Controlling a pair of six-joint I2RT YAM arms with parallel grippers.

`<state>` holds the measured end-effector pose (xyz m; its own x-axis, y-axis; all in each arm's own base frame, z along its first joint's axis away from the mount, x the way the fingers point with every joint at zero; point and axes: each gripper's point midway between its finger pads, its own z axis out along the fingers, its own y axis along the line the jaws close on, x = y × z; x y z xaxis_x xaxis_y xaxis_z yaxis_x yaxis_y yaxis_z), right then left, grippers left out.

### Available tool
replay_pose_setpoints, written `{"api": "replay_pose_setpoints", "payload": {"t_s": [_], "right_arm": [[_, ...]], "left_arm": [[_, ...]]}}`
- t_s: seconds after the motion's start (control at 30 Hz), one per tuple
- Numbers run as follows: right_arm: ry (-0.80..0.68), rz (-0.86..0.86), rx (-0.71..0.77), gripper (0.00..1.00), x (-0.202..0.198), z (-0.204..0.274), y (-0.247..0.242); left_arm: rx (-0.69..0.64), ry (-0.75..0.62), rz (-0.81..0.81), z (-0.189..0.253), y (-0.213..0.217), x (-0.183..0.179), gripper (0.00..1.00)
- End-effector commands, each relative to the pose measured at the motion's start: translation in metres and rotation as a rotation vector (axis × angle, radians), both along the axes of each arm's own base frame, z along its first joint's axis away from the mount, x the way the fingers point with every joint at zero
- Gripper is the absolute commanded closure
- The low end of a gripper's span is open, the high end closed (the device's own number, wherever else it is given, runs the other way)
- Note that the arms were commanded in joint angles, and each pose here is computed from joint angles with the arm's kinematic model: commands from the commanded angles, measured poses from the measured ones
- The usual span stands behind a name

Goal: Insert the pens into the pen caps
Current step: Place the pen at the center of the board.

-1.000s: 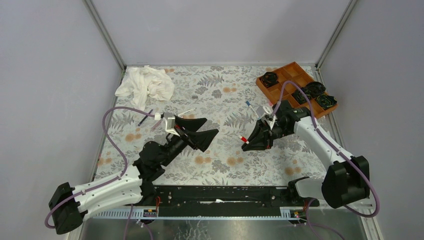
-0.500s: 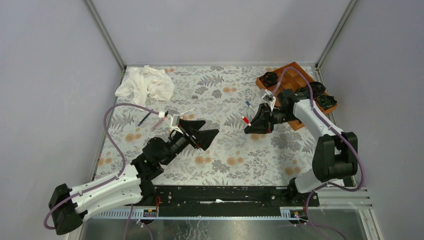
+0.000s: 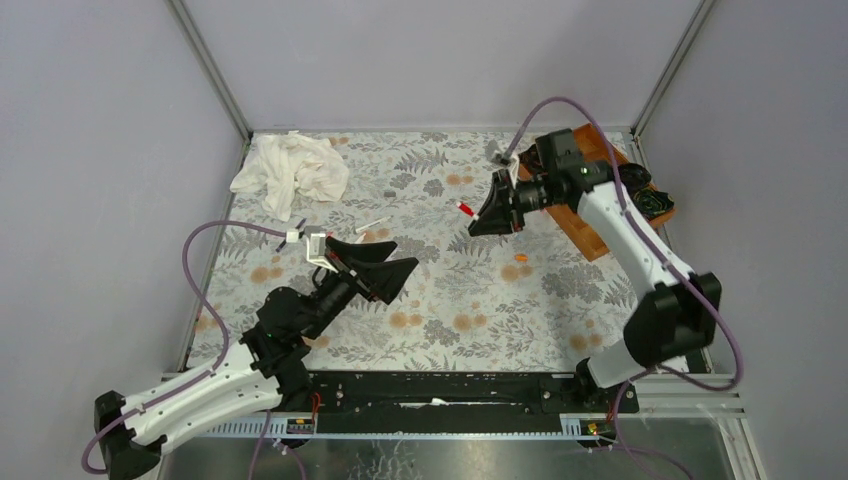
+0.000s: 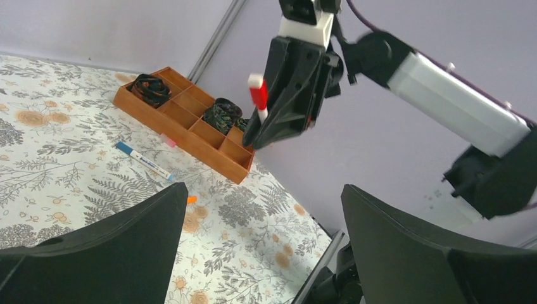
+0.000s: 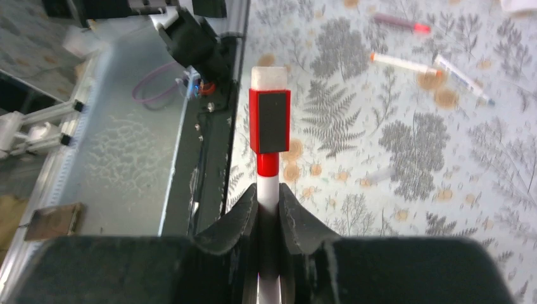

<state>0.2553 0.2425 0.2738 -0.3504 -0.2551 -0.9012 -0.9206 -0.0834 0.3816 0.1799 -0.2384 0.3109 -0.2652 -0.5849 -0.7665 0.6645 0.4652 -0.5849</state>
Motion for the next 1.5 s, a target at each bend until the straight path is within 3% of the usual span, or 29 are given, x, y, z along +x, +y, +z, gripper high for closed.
{"api": "replay_pose_setpoints", "payload": {"t_s": [0.0,0.1,0.17,0.3,0.4,0.6,0.97,1.33,1.47], "right_arm": [[-0.143,-0.306,-0.039,1.00,0.032,0.028,0.026],[-0.187,-0.609,-0.141,1.00,0.072,0.021,0.014],[-0.197,-0.786,-0.257,1.00,0.096,-0.009,-0.010],[-0.110,-0.914,-0.515,0.99,0.102,-0.083,-0.045],[-0.087,-0.907,-0.604,0.92,0.097,-0.115,-0.054],[-0.101,-0.911,-0.712,0.92,0.120,-0.158,-0.059],[0.033,-0.889,-0.886,0.84,0.140,-0.231,-0.069],[0.055,-0.928,-0.952,0.62,0.157,-0.248,-0.085],[0.074,-0.925,-0.920,0.61,0.155,-0.239,-0.086]], "left_arm": [[-0.019,0.031,0.014,-0.009,0.005,0.001,0.01],[-0.018,0.044,0.021,-0.009,0.008,0.001,0.01],[-0.012,0.056,0.031,-0.011,0.010,0.001,0.01],[0.003,0.084,0.052,-0.024,0.013,0.004,0.01],[-0.002,0.103,0.066,-0.034,0.014,0.006,0.01],[0.010,0.118,0.081,-0.040,0.017,0.008,0.01],[-0.003,0.143,0.101,-0.056,0.025,0.006,0.01],[0.016,0.142,0.106,-0.058,0.026,0.007,0.01],[0.024,0.141,0.104,-0.057,0.024,0.007,0.01]]}}
